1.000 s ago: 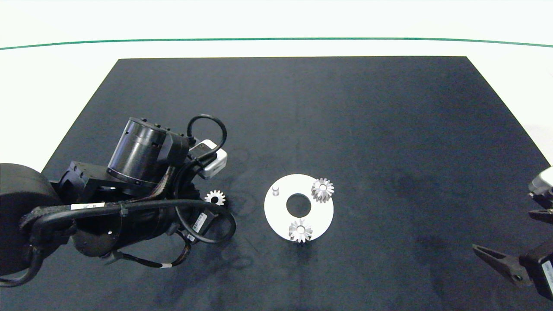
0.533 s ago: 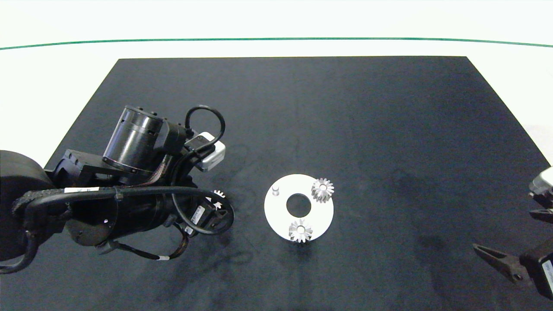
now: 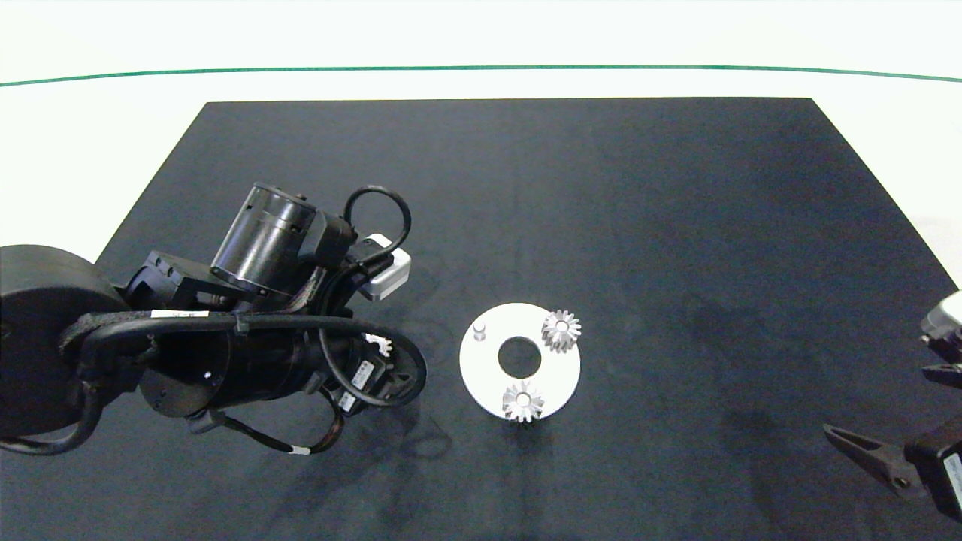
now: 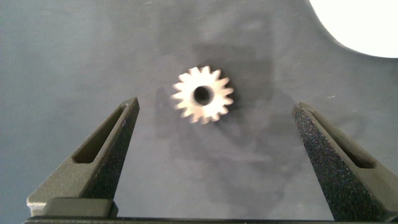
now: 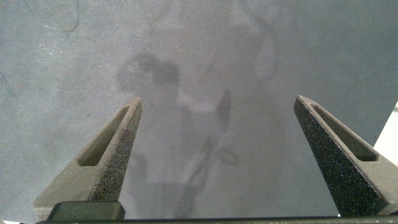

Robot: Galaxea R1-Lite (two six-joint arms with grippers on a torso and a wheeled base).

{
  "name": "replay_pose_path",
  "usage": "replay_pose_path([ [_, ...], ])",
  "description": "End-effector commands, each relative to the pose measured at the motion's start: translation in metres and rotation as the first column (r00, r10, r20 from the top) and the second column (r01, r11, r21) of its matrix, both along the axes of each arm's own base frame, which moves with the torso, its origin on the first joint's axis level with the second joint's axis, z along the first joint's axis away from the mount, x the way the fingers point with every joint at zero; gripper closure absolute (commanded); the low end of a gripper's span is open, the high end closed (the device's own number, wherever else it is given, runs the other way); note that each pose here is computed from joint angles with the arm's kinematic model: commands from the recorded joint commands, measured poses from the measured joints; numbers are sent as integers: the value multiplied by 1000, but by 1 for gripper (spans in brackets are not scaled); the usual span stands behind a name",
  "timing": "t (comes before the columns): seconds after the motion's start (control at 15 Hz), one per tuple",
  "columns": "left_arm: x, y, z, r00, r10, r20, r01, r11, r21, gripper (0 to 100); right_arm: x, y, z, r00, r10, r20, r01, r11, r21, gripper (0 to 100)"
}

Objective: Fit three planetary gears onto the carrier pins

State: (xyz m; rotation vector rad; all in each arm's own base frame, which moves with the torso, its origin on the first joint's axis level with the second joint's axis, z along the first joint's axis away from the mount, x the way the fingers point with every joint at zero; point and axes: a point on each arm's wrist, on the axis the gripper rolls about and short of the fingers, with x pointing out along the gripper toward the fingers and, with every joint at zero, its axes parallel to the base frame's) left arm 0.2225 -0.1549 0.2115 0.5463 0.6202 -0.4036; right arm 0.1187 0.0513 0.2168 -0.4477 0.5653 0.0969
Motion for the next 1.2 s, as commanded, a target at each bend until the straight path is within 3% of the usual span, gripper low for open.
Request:
replay_pose_path([
  [0.07, 1, -1, -3, 998, -38, -41, 36, 998, -51, 0, 0, 0, 0, 1000, -2, -1, 2, 1000, -3, 0],
  [0.53, 11, 8, -6, 1000, -26, 15, 28, 991, -134, 0, 0, 0, -3, 1000, 1, -12, -1, 1000, -10, 0],
  [0.87, 11, 19, -17, 999, -10, 48, 18, 987, -158, 0, 0, 0, -4, 1000, 1, -15, -1, 1000, -12, 0],
  [1.2, 8, 22, -25, 1000, -25, 19, 28, 988, -153, 0, -1, 0, -4, 1000, 1, -15, -2, 1000, -13, 0],
])
